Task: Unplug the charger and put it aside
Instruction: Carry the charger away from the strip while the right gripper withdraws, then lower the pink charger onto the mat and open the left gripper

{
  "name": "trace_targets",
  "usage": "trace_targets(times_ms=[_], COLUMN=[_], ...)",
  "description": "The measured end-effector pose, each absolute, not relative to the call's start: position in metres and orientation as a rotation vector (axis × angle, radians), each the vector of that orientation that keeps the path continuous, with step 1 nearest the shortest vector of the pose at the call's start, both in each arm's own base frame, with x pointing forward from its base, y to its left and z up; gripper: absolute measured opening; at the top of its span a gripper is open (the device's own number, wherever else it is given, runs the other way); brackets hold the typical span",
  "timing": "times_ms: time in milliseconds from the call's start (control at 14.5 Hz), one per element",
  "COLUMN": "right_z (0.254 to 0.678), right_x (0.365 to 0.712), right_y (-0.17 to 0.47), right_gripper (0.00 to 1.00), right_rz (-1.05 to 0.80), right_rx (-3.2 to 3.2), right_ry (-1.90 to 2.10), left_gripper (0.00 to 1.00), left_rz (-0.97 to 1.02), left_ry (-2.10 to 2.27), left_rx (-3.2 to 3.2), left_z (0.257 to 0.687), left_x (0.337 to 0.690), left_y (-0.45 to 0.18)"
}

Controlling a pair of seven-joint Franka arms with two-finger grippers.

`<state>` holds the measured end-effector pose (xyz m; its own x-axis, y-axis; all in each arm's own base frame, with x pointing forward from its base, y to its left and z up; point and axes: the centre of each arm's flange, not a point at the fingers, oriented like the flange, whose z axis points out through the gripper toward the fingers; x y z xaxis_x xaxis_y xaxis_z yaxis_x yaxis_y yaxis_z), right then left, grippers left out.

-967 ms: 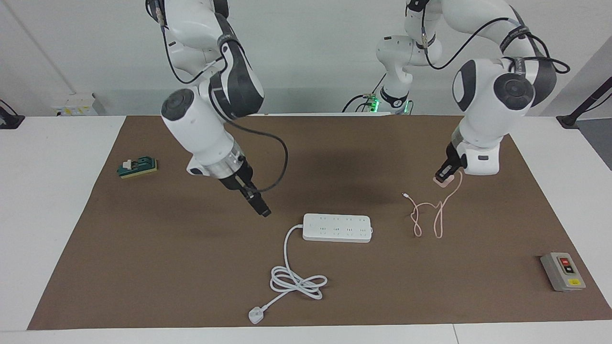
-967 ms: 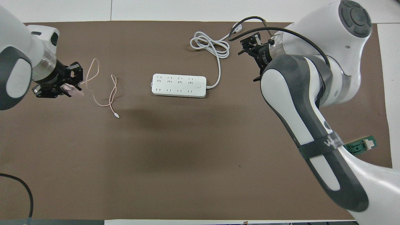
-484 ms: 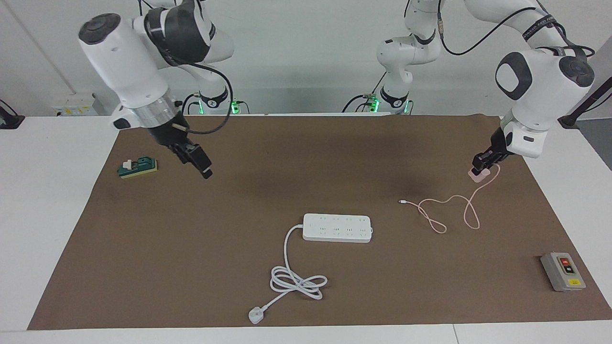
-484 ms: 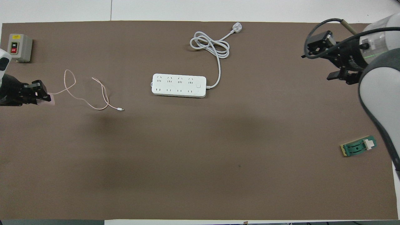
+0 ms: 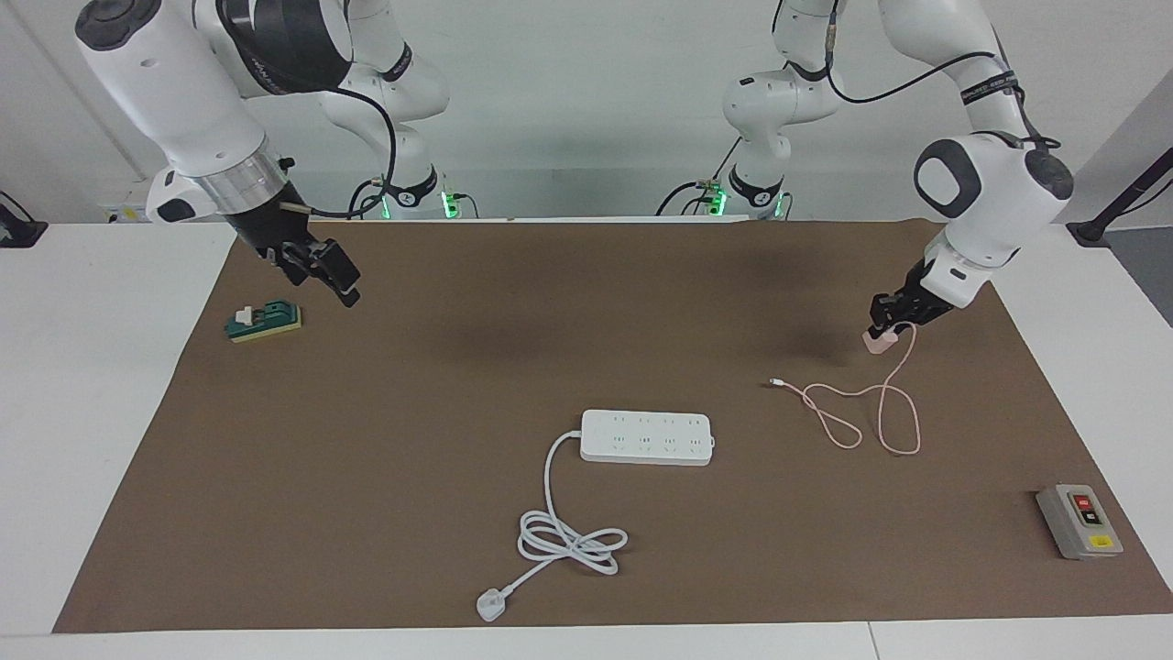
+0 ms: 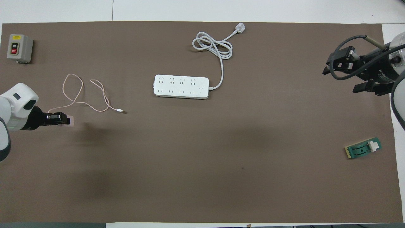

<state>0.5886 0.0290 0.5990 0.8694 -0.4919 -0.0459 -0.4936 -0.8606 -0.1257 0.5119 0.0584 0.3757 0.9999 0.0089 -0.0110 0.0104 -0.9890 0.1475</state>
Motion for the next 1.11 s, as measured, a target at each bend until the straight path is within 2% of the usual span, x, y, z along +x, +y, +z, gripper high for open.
trace_targets(times_ms=[138, 346, 760, 829, 1106], right_z=[0.598, 0.597, 0.591, 0.589, 0.587], right_x=[0.586, 0.572, 0.567, 0.568, 0.568], right_y=[0.038, 0.035, 0.011, 0.008, -0.001], right_gripper=[1.00, 1.00, 1.00, 1.00, 1.00], right_rz=[0.039, 0.088, 0.056, 0.054, 0.057], right_rx=[-2.919, -2.952, -2.988, -2.991, -2.992], right_ry=[0.743, 0.736, 0.695, 0.684, 0.682], left_gripper=[0.32, 0.32, 0.32, 0.38, 0.83], left_rz=[-0.037, -0.046, -0.035, -0.029, -0.042], left_ry=[-0.043, -0.081, -0.063, -0.061, -0.067], left_rx=[2.991, 2.989, 2.964, 2.960, 2.946], left_z=[0.359, 0.356, 0.356, 0.357, 0.369], left_x=[0.493, 0.478, 0.475, 0.475, 0.481], left_y=[0.057, 0.057, 0.054, 0.053, 0.052])
